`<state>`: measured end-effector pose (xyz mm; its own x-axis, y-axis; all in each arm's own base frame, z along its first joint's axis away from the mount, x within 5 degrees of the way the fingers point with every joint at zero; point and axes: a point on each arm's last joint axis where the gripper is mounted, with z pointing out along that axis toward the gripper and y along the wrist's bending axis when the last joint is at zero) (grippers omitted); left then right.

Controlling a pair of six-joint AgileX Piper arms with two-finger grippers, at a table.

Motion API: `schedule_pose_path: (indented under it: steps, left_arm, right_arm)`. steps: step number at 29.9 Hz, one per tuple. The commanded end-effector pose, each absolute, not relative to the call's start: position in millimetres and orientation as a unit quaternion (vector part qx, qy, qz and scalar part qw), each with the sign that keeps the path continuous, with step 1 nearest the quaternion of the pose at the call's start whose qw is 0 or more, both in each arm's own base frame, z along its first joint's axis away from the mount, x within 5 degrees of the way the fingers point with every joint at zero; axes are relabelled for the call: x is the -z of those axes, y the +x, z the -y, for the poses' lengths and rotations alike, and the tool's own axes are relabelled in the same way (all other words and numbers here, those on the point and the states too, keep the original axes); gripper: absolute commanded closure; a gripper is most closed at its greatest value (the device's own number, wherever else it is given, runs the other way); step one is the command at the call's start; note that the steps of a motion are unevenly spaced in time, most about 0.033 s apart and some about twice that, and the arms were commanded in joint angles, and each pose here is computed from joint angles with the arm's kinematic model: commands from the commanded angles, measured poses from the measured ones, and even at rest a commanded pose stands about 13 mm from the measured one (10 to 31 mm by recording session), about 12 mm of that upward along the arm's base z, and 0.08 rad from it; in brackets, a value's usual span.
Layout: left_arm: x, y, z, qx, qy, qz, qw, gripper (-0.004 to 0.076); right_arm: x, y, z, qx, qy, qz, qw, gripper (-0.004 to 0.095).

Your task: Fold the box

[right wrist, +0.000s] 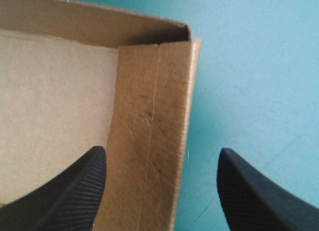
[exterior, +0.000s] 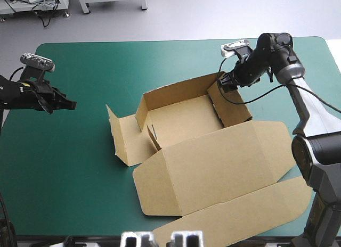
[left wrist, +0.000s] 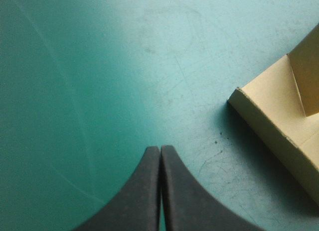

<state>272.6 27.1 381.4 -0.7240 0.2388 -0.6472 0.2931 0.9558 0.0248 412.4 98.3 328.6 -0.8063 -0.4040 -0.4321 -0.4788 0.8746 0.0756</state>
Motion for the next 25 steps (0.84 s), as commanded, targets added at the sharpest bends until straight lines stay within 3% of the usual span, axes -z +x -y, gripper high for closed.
schedule_pose_path:
  steps: [1,9,18,22,25]
  left_arm:
    - [-402.0,267.1,-24.9,0.036,0.139,-0.911,0.387,0.0734]
    - [-401.5,266.9,-26.3,0.028,0.139,-0.912,0.384,0.0734]
    - [-401.5,267.0,-26.1,0.029,0.139,-0.912,0.384,0.0734]
    - [-401.9,267.1,-25.2,0.035,0.137,-0.911,0.386,0.0734]
    - [-401.9,267.1,-25.2,0.035,0.137,-0.911,0.386,0.0734]
  right_arm:
    - [-393.0,387.2,-94.9,-0.099,-0.223,-0.927,0.284,0.024]
    - [-415.8,372.3,-88.4,-0.08,-0.215,-0.922,0.311,0.024]
    - [-327.9,381.6,-89.1,-0.077,-0.212,-0.959,0.172,0.0253]
    - [-294.8,388.5,-93.3,-0.095,-0.206,-0.966,0.125,0.0268]
    - [-283.0,393.7,-98.5,-0.119,-0.197,-0.967,0.112,0.0336]
